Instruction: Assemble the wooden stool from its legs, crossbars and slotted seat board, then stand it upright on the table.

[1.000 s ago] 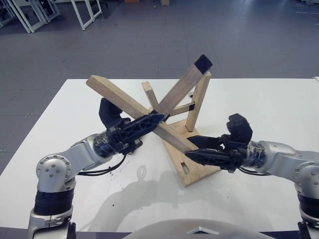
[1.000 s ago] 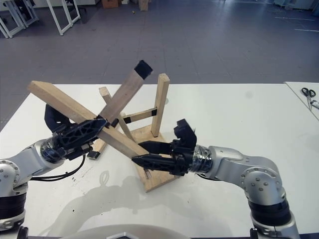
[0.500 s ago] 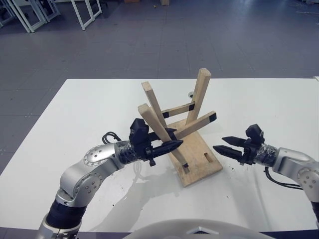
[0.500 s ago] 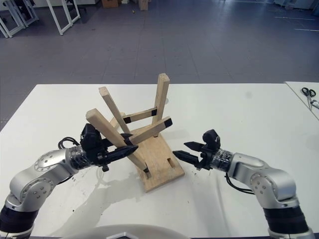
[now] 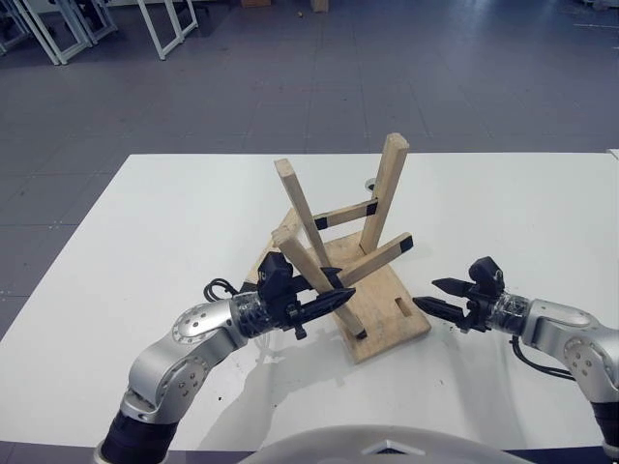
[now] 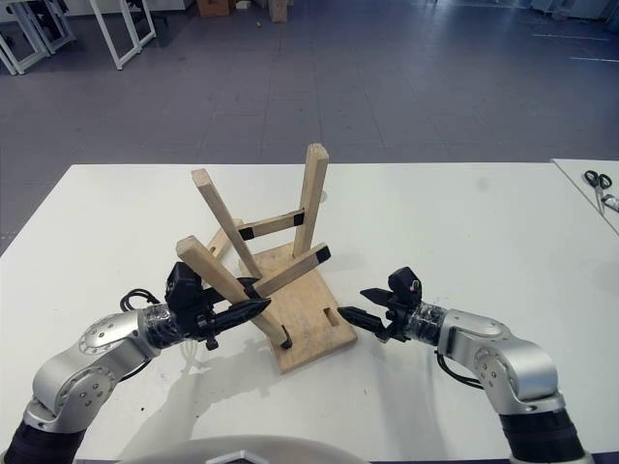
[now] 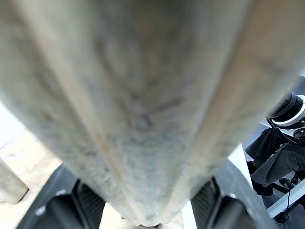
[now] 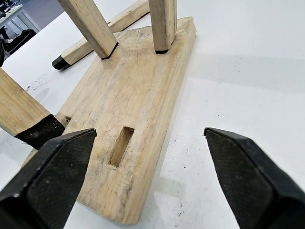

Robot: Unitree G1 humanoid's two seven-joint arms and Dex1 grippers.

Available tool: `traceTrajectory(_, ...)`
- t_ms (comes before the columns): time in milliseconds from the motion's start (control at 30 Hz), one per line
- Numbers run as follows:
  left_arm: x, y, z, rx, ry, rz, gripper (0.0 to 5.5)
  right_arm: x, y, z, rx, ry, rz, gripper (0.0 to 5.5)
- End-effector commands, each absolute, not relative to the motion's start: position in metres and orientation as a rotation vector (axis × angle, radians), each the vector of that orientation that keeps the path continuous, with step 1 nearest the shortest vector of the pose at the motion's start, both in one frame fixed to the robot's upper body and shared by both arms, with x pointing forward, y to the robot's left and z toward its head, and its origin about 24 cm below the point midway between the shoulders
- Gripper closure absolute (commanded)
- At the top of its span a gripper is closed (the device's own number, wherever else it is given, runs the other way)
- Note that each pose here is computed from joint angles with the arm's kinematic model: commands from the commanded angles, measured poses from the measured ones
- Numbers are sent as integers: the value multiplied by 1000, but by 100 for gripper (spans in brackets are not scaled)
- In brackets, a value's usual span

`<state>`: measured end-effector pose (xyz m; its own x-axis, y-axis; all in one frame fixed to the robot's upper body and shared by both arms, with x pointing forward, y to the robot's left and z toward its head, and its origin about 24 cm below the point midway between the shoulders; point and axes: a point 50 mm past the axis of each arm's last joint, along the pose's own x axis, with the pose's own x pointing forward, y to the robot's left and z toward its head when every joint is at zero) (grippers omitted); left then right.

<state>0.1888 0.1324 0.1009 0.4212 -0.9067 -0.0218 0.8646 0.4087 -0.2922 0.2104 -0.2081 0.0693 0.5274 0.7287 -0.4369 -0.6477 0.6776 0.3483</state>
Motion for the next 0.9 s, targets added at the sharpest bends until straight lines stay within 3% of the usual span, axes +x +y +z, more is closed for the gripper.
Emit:
traceTrajectory(33,190,134,90,-145,224,-1088,346,210,-206,69,135,586,829,132)
traceTrajectory(267,197,144,78,59,263,-1088,346,203,-199,68,123,607,866,132)
traceTrajectory(533,167,155,19,223,595,-1014,346,197,-196,62,114,626,852,132)
traceTrajectory(700,161,175,-2,377,806,-1011,346,200,-195,62,115,625,831,132)
traceTrajectory(800,163,196,-6,503,993,-1051,346,200,-194,62,117,621,820,132)
traceTrajectory(900,181,207,6,588,1012,-1022,346,200,-194,62,122,615,804,132)
